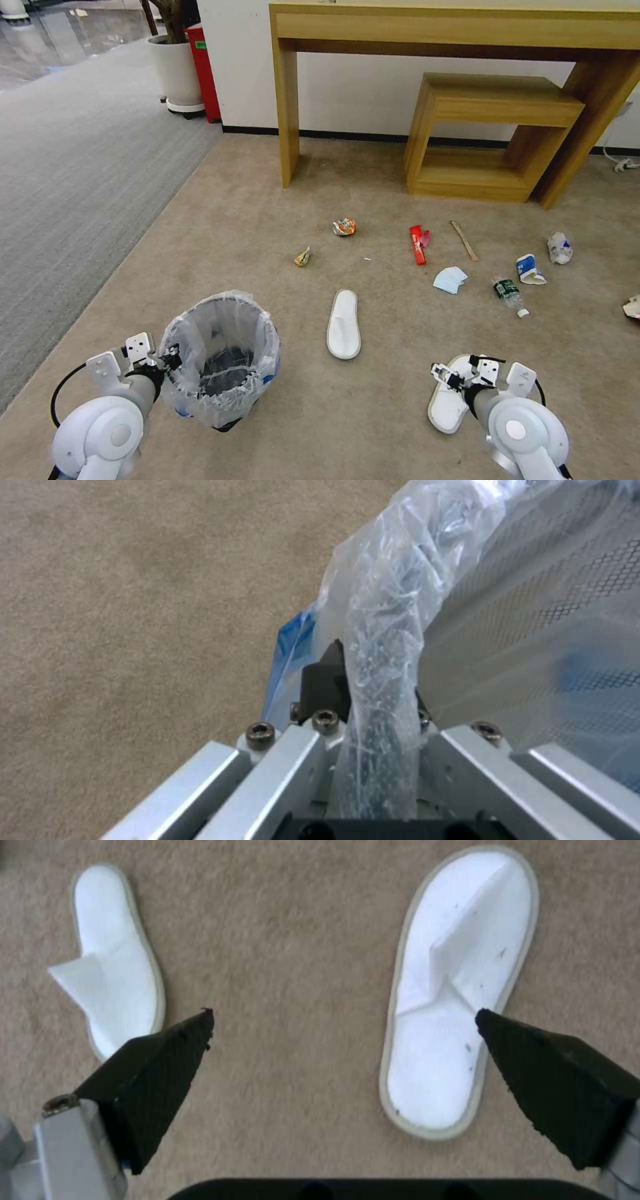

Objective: Pick up the trash bin and place the garbage on the floor into it.

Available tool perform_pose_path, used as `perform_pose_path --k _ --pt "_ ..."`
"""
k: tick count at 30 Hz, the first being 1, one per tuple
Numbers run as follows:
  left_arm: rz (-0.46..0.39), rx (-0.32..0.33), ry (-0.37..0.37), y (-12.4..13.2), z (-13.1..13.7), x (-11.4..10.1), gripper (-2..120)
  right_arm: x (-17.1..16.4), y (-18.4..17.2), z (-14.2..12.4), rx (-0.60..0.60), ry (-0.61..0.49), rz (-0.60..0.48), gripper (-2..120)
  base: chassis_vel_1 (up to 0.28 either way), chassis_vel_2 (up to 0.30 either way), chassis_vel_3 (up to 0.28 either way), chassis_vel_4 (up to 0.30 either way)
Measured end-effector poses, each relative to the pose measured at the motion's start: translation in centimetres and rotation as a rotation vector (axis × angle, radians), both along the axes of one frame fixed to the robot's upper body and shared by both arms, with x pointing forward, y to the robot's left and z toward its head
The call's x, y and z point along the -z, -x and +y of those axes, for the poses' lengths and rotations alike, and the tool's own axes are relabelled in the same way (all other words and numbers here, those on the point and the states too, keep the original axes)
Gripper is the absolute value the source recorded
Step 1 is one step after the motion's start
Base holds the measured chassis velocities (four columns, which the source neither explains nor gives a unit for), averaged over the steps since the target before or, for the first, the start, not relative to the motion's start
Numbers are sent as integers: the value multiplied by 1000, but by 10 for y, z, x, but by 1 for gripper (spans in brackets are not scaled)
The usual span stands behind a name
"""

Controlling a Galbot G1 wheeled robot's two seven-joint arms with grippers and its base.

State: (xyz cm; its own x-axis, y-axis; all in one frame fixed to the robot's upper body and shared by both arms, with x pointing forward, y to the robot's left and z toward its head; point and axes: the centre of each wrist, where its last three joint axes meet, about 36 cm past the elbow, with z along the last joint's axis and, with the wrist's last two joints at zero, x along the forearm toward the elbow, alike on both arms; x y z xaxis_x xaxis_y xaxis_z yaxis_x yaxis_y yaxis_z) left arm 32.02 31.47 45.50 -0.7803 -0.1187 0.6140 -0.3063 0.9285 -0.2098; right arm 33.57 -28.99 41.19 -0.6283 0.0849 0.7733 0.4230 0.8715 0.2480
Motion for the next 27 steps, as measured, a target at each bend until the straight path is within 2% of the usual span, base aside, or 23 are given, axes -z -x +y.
perform_pose_path --k 14,27 --pt "8 -5 1 -1 0 3 1 30 -28 -15 9 5 28 100 0 0 0 0" --pt "8 -8 -1 1 1 2 1 39 -48 -23 15 17 20 100 0 0 0 0"
